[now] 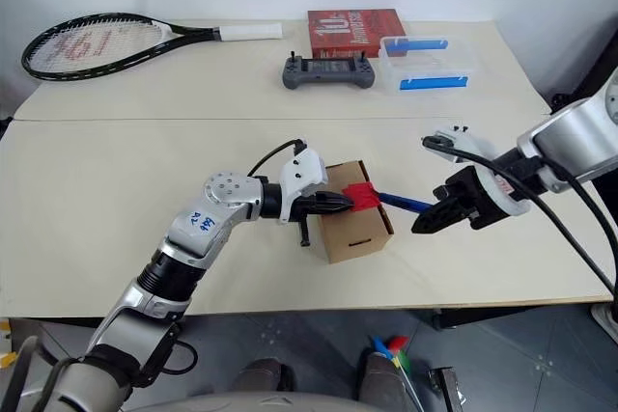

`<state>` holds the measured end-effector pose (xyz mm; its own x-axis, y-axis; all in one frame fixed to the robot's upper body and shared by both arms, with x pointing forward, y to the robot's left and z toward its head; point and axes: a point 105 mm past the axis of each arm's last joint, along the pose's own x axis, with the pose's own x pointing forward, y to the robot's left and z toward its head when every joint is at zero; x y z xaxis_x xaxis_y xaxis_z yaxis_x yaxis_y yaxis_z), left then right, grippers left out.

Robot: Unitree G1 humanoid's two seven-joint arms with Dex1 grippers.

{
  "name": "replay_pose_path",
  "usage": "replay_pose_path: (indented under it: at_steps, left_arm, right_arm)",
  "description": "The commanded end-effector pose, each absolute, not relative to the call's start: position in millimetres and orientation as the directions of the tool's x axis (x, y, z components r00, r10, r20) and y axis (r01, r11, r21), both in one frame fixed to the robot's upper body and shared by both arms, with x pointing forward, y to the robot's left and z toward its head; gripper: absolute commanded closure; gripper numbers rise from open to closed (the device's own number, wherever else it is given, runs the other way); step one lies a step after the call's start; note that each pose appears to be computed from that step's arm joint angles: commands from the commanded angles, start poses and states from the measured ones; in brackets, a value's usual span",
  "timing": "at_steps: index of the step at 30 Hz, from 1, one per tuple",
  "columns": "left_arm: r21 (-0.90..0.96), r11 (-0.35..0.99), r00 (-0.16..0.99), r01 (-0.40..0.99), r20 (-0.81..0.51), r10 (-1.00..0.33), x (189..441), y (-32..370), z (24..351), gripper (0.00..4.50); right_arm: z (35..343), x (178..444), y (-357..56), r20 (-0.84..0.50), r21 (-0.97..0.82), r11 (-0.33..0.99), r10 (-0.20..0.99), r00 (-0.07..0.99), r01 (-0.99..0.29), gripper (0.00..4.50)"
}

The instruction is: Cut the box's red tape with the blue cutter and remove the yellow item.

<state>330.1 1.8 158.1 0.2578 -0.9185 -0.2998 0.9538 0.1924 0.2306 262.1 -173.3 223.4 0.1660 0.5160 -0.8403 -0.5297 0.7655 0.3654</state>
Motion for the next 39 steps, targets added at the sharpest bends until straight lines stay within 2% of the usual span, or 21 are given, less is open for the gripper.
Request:
replay_pose_path:
  at_steps: [1,11,15,21,25,29,39]
  left_arm:
    - [0.129,0.208,0.244,0.97,-0.429,-0.87,327.1,7.6,115.4,4.5]
    - [0.127,0.21,0.244,0.97,-0.427,-0.871,326.7,7.6,115.8,4.5]
    - [0.127,0.219,0.253,0.967,-0.427,-0.868,327.0,9.1,115.3,4.5]
    - [0.124,0.225,0.257,0.966,-0.427,-0.867,326.8,9.2,114.9,4.5]
    - [0.123,0.226,0.257,0.966,-0.432,-0.865,326.0,9.5,113.5,4.5]
    - [0.125,0.234,0.265,0.964,-0.44,-0.858,326.8,12.4,111.5,4.5]
    - [0.116,0.248,0.274,0.962,-0.441,-0.855,324.7,13.5,108.8,4.5]
  right_arm:
    - [227.0,249.5,-160.8,-0.814,0.431,0.7,0.574,0.089,-0.569,4.34]
    - [220.6,261.8,-157.2,-0.816,0.419,0.718,0.566,0.117,-0.556,4.34]
    - [220.2,278.4,-149.5,-0.816,0.403,0.738,0.558,0.154,-0.542,4.34]
    - [222.0,285.6,-146.1,-0.813,0.413,0.745,0.561,0.157,-0.523,4.34]
    - [223.5,283.3,-143.9,-0.814,0.423,0.735,0.565,0.135,-0.53,4.34]
    - [225.3,272.1,-143.2,-0.823,0.443,0.714,0.563,0.07,-0.542,4.34]
    - [226.4,264.2,-148.9,-0.852,0.439,0.734,0.523,0.019,-0.517,4.34]
